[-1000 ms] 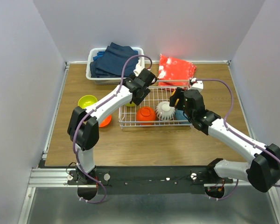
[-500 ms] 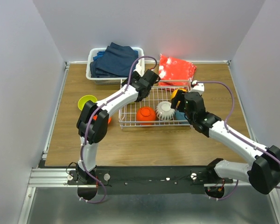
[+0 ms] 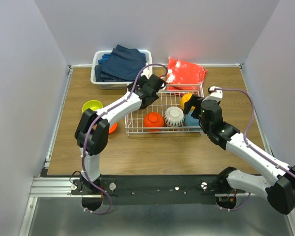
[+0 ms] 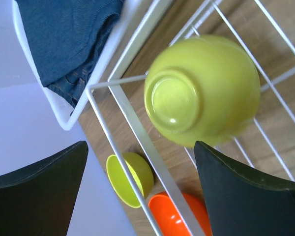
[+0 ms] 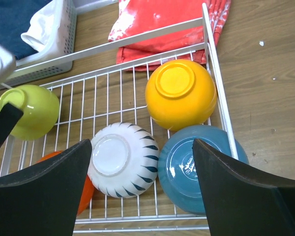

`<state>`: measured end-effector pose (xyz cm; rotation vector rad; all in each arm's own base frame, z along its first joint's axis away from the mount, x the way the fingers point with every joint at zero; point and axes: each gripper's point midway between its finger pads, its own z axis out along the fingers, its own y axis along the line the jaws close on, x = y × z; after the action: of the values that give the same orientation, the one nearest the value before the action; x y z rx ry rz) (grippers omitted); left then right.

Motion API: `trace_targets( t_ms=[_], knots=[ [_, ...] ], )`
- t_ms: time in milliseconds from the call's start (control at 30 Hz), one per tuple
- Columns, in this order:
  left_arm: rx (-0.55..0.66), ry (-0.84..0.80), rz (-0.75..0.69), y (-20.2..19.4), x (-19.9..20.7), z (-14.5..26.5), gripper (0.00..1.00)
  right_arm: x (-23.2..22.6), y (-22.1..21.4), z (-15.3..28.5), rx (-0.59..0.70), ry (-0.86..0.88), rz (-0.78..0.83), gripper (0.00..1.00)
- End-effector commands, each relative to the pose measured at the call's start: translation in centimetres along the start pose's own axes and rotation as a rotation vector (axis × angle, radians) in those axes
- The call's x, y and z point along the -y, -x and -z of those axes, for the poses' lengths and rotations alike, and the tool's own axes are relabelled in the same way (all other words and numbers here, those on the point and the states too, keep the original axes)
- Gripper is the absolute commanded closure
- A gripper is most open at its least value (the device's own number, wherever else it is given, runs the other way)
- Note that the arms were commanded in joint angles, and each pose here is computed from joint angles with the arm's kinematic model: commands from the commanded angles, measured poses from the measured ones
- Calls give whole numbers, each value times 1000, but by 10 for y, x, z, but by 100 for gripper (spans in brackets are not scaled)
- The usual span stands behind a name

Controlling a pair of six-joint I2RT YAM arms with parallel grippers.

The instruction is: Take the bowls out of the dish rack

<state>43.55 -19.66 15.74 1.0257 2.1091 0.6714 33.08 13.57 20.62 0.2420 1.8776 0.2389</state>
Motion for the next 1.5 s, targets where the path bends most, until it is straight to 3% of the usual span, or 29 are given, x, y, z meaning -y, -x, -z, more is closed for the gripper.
trace_targets(
  t_ms=[0, 400, 1133, 1467],
  knots=[
    [96, -127, -173, -1, 12, 20, 1, 10, 7, 5, 35, -33, 3, 7],
    [93, -280, -264, -8, 53, 11, 1, 19, 7, 13, 31, -55, 20, 1],
    [44, -138, -354, -35, 77, -44, 1, 21, 1, 14, 14, -53, 41, 1],
    [44, -239, -371, -35, 89, -38, 1, 22, 0, 12, 14, -55, 45, 1]
  ],
)
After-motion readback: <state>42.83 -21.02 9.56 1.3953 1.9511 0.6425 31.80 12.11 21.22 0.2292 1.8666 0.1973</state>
